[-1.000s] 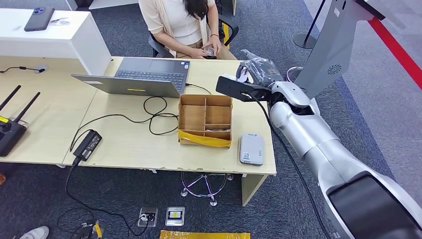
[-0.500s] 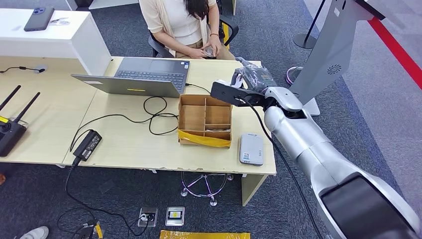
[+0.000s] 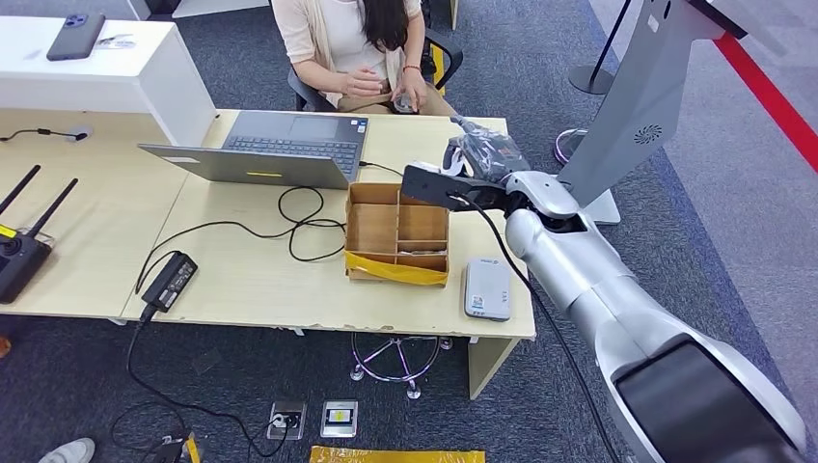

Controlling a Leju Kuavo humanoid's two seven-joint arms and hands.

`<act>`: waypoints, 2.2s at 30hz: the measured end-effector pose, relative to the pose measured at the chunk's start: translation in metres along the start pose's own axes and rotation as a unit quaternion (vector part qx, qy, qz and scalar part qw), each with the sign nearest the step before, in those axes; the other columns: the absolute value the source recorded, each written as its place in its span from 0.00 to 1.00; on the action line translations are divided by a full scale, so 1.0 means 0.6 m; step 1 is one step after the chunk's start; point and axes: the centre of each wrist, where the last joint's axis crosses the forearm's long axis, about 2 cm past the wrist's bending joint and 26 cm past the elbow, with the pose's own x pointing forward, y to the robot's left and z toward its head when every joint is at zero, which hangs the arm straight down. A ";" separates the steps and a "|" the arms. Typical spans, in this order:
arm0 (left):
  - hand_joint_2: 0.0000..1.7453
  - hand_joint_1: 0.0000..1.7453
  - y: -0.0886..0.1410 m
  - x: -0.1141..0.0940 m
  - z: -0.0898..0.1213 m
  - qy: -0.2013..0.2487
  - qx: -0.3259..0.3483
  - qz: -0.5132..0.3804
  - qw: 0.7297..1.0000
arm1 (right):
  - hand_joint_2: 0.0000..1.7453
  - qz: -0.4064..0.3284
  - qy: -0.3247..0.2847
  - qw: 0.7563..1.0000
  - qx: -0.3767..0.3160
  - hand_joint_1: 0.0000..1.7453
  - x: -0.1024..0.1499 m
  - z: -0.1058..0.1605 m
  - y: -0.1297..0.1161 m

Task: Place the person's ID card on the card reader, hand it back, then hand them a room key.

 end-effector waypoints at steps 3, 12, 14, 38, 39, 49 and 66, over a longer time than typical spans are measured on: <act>0.00 0.00 0.000 -0.002 0.000 0.002 0.000 0.003 1.000 | 1.00 0.005 -0.005 1.000 0.002 1.00 0.001 0.000 0.001; 0.00 0.00 0.000 -0.003 0.000 0.003 0.002 0.003 1.000 | 1.00 0.014 -0.011 1.000 0.009 1.00 0.008 -0.003 0.003; 0.00 0.00 0.000 -0.003 0.000 0.003 0.002 0.003 1.000 | 1.00 0.016 -0.012 1.000 0.009 1.00 0.008 -0.003 0.003; 0.00 0.00 0.002 -0.006 0.000 0.008 0.002 0.003 1.000 | 0.00 0.018 -0.030 0.999 0.012 0.00 0.016 -0.004 0.013; 0.00 0.00 0.002 -0.006 0.000 0.008 0.002 0.003 1.000 | 0.00 0.019 -0.032 0.999 0.012 0.00 0.016 -0.004 0.013; 0.00 0.00 0.001 -0.009 0.001 0.018 0.007 0.012 1.000 | 0.00 0.005 -0.016 1.000 -0.026 0.00 0.010 -0.001 0.012; 0.00 0.00 -0.003 -0.013 0.001 0.038 0.018 0.036 0.998 | 1.00 -0.040 0.079 0.992 -0.093 0.00 -0.045 0.053 0.083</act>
